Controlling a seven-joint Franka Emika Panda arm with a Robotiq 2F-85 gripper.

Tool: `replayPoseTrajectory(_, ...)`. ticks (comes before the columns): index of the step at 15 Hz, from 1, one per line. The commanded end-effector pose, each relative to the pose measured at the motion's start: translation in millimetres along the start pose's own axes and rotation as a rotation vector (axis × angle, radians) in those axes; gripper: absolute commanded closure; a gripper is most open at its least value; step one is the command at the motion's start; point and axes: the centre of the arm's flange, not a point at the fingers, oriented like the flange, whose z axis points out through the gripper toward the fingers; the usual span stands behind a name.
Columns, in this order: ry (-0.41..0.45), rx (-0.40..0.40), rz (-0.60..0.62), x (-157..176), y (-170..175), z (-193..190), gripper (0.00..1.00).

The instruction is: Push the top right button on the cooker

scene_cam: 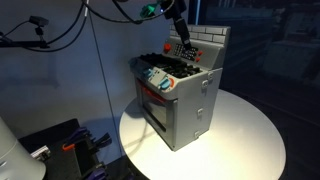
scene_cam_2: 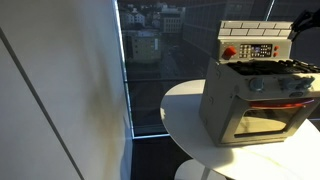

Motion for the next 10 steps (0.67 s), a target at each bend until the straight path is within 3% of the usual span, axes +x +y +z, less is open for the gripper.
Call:
replayPoseTrajectory(1, 0.002, 0.002, -0.001, 0.4, -1.1, -1.3, 0.00)
replayPoseTrajectory(10, 0.008, 0.002, 0.037, 15.6, -0.9, 21.3, 0.00)
